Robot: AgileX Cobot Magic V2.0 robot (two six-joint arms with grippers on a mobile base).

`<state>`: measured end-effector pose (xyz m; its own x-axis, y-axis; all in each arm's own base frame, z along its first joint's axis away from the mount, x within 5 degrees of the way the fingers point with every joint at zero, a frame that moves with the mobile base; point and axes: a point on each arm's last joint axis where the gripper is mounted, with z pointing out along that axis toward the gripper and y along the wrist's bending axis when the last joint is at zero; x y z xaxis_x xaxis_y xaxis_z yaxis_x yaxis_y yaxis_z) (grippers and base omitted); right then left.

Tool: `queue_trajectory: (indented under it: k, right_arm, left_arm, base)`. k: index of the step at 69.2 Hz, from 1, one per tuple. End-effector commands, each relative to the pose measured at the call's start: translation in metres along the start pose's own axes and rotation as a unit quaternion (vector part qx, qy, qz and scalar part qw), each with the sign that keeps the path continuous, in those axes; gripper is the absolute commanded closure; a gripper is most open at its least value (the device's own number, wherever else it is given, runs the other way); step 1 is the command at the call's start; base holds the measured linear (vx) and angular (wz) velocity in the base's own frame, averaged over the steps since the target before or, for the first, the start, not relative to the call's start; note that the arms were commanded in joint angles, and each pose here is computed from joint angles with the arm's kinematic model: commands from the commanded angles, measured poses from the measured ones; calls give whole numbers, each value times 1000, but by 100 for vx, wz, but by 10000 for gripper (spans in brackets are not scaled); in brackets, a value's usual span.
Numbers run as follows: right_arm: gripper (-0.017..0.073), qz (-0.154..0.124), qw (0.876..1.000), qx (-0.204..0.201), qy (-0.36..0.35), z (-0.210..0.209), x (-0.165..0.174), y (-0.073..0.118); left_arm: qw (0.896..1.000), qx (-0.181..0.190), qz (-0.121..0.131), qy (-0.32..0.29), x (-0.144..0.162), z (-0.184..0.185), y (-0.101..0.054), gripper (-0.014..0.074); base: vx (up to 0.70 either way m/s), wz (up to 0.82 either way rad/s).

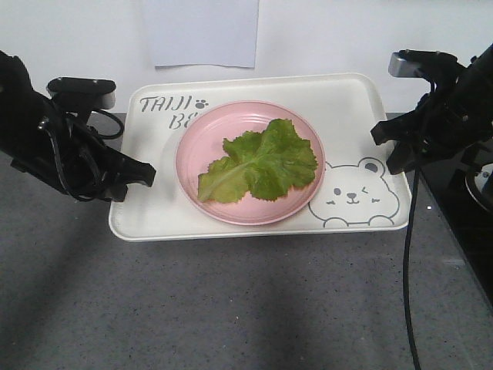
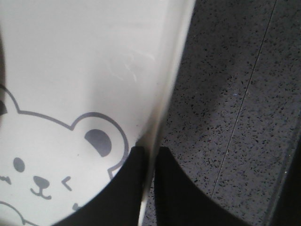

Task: Transfer vegetables to tray and serve
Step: 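Keep the tray held with both grippers as the base settles at the counter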

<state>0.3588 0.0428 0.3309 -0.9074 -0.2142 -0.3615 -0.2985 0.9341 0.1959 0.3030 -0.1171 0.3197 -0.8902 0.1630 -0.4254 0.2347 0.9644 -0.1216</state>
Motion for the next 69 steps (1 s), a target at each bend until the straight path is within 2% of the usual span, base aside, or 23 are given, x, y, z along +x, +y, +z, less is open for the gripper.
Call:
queue_trajectory:
  k: [1, 69]
  right_arm:
    - [565, -19, 997, -68, -36, -28, 0, 27]
    - [565, -19, 997, -68, -36, -28, 0, 27]
  left_arm:
    - [995, 62, -5, -77, -11, -25, -18, 599]
    - [995, 62, -5, -78, -11, -25, -18, 599]
  base:
    - [0, 0]
    - [0, 0]
